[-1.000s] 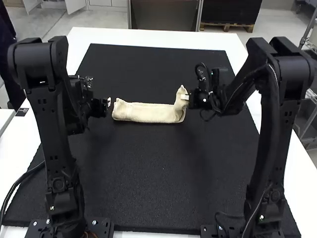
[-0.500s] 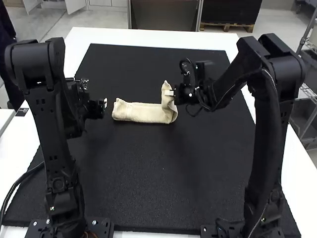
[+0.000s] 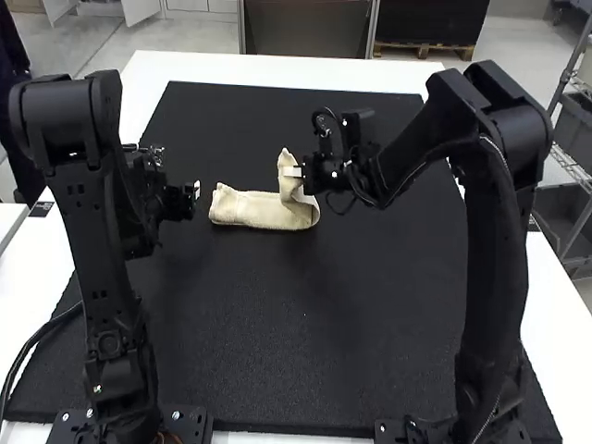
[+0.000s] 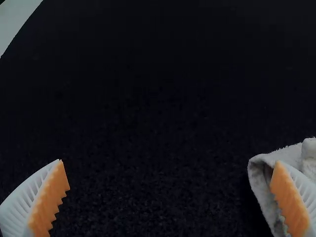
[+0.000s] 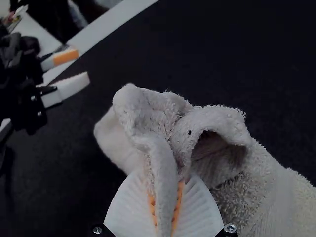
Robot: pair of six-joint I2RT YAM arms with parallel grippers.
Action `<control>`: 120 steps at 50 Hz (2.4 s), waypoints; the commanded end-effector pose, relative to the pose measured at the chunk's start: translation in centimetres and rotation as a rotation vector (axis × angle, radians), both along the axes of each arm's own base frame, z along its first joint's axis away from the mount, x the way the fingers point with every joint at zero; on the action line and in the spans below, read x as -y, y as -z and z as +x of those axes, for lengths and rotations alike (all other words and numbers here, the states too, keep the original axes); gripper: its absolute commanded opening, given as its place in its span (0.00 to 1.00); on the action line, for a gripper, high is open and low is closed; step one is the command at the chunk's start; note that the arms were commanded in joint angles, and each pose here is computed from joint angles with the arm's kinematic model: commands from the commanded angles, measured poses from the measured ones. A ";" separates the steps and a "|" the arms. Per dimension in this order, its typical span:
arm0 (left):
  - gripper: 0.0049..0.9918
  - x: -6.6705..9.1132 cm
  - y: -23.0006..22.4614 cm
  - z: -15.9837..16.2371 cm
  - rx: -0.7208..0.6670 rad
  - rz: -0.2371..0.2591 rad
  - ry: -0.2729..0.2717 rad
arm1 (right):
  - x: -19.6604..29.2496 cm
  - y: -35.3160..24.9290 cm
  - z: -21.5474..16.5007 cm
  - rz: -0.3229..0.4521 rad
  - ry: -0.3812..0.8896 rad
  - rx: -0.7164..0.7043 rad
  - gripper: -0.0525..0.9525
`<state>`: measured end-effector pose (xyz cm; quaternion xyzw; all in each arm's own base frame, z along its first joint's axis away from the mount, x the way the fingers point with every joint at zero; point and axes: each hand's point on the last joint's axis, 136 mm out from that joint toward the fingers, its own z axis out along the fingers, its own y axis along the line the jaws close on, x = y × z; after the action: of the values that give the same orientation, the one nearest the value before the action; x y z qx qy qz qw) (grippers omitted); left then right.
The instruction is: Fold the towel.
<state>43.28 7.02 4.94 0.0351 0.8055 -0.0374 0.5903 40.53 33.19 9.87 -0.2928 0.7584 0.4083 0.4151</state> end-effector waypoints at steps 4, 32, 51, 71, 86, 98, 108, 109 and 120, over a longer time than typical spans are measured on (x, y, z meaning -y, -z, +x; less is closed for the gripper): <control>0.97 -0.1 0.0 -0.1 0.005 -0.019 -0.004 | -2.3 -0.9 -0.1 0.020 -0.028 0.023 0.03; 0.97 0.1 -0.9 0.0 0.028 -0.025 0.005 | -6.7 -0.7 -0.7 0.032 -0.088 0.034 0.03; 0.97 0.1 -1.1 -0.1 0.028 -0.037 0.008 | -9.3 -0.5 -0.5 0.043 -0.113 0.040 0.03; 0.97 0.2 -1.1 -0.1 0.028 -0.040 0.016 | -11.3 0.1 -0.3 0.050 -0.130 0.029 0.03; 0.97 0.2 -1.0 -0.2 0.023 -0.042 0.015 | -11.4 -0.5 0.1 0.094 -0.112 0.006 0.70; 0.97 0.3 -1.0 -0.3 0.026 -0.041 0.016 | -11.2 -0.7 0.0 0.115 -0.127 -0.016 0.91; 0.97 0.3 -1.0 -0.3 0.026 -0.041 0.016 | -11.3 -0.1 -0.5 0.128 -0.151 -0.052 0.35; 0.97 0.3 -1.0 -0.3 0.026 -0.041 0.016 | -11.3 -0.1 -0.3 0.130 -0.150 -0.050 0.27; 0.97 0.3 -1.0 -0.4 0.026 -0.041 0.017 | -11.9 0.1 -0.8 0.141 -0.179 -0.052 0.03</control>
<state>43.20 6.60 5.11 0.0305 0.8028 -0.0549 0.5929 39.69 44.35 8.65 -0.3117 0.7237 0.4879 0.3757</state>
